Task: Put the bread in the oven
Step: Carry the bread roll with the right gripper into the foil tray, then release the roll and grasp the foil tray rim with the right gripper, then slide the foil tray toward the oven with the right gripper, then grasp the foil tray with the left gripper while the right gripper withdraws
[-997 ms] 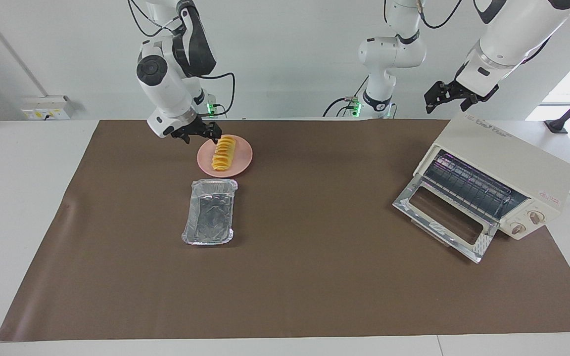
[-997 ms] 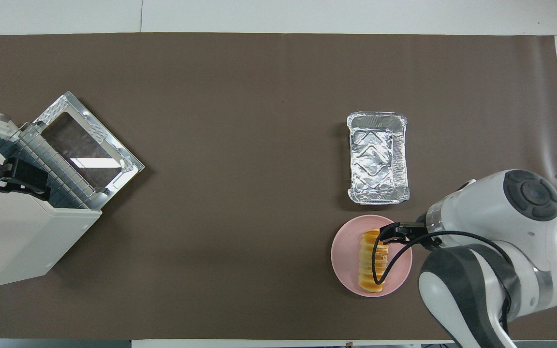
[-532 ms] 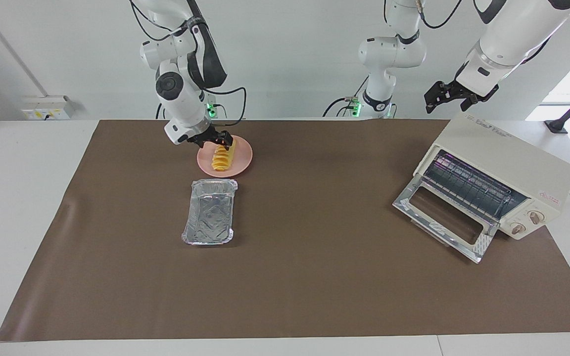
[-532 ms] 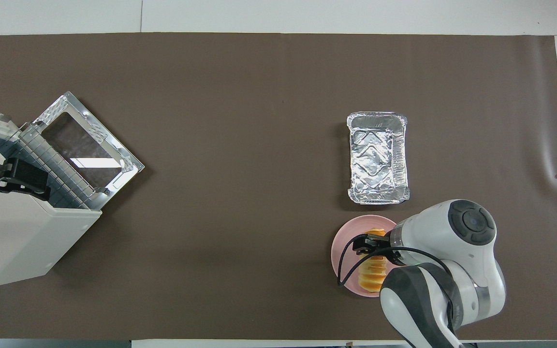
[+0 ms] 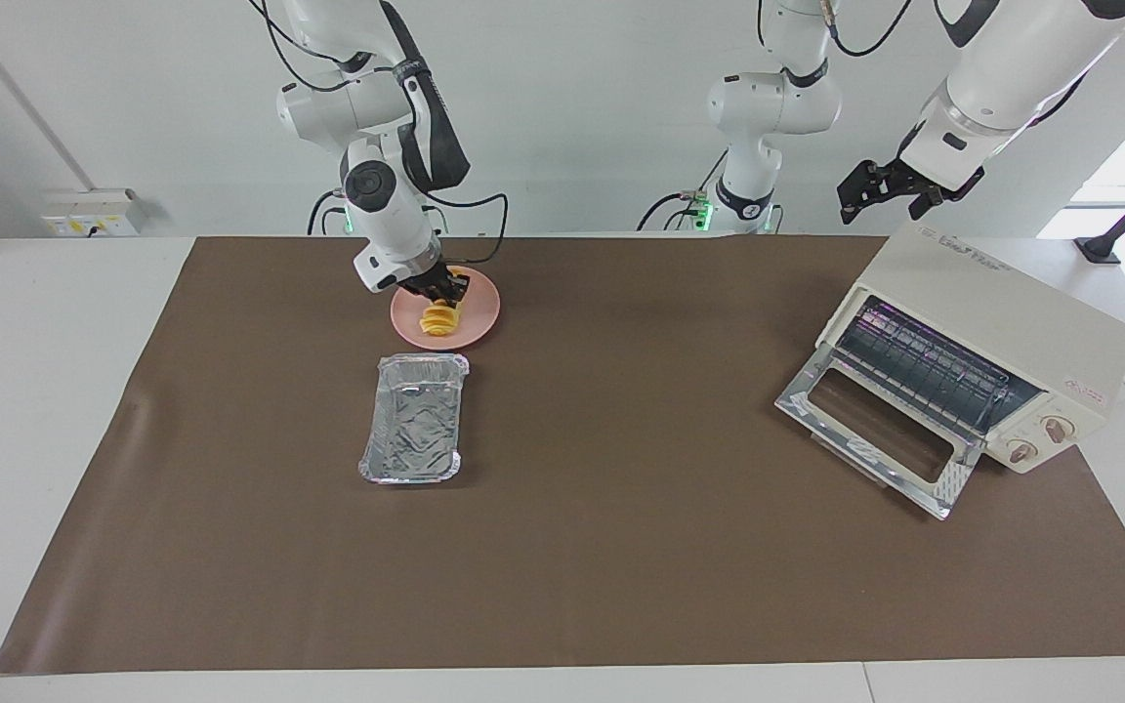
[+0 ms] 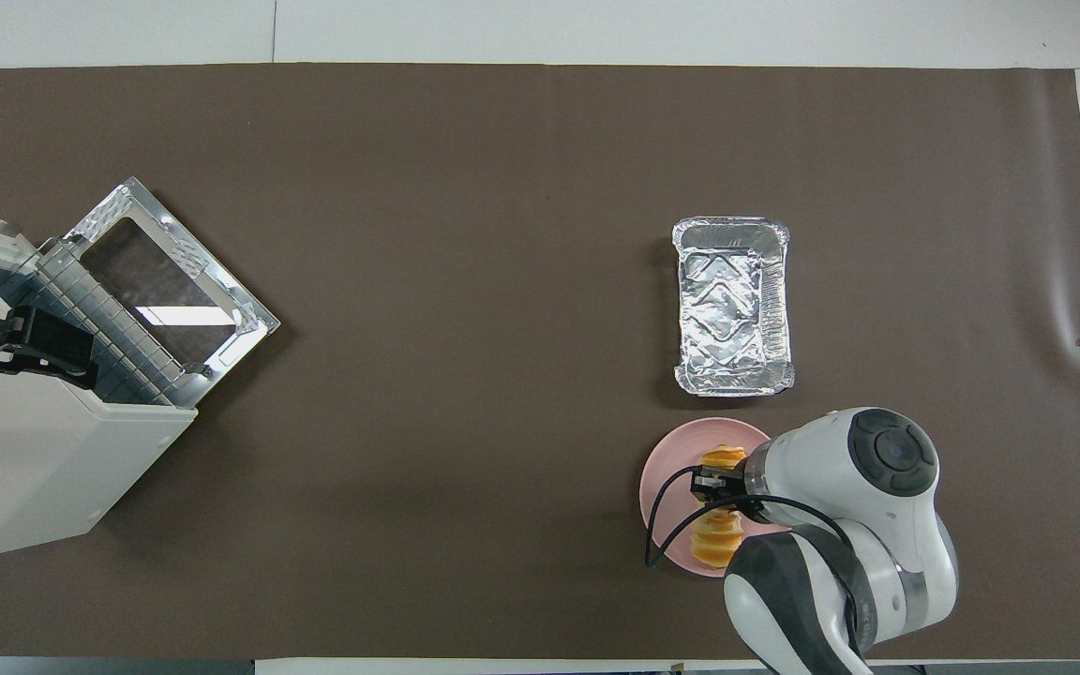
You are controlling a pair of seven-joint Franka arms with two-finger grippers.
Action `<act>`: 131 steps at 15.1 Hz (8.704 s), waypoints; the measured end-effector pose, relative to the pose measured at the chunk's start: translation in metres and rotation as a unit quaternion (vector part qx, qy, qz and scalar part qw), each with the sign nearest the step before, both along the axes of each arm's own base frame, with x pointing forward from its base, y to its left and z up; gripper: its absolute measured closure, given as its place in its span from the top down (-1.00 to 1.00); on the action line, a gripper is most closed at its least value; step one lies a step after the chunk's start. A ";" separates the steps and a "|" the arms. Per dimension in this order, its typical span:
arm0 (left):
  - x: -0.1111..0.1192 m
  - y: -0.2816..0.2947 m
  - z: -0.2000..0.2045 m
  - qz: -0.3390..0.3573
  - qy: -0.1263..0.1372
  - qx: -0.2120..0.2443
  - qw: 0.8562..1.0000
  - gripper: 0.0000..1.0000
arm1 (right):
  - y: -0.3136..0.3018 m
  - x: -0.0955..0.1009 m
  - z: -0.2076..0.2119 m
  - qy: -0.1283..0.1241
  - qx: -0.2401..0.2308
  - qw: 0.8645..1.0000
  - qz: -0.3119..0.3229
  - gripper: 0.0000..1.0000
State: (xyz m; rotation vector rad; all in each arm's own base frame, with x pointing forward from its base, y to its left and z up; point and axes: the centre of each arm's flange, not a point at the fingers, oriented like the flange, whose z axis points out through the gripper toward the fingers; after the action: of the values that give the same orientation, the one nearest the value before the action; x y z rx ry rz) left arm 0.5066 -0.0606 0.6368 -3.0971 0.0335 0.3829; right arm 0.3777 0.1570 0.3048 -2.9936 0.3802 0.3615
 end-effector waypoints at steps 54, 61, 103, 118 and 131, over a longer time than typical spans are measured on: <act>0.000 0.000 0.000 0.000 0.000 0.000 1.000 1.00 | -0.092 0.194 0.006 -0.094 0.048 0.992 0.076 -0.11; 0.000 0.000 0.000 0.000 0.000 0.000 1.000 1.00 | -0.074 0.196 0.021 -0.096 0.057 0.990 0.090 -0.96; 0.013 -0.022 0.007 -0.018 -0.062 -0.010 0.998 1.00 | 0.235 0.181 0.009 -0.146 0.097 0.978 0.115 0.07; 0.071 -0.270 -0.163 -0.043 -0.088 -0.030 0.995 1.00 | 0.025 0.182 0.216 -0.072 0.004 0.969 0.236 1.00; 0.021 -0.361 -0.312 -0.006 -0.112 -0.031 0.993 0.95 | -0.081 0.154 0.261 -0.107 -0.047 0.975 0.191 1.00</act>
State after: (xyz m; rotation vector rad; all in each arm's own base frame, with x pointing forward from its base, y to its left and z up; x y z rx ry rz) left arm 0.5271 -0.4213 0.3250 -3.1773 0.0626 0.0330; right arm 0.5317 0.0760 0.5662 -3.1466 -0.2069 0.0467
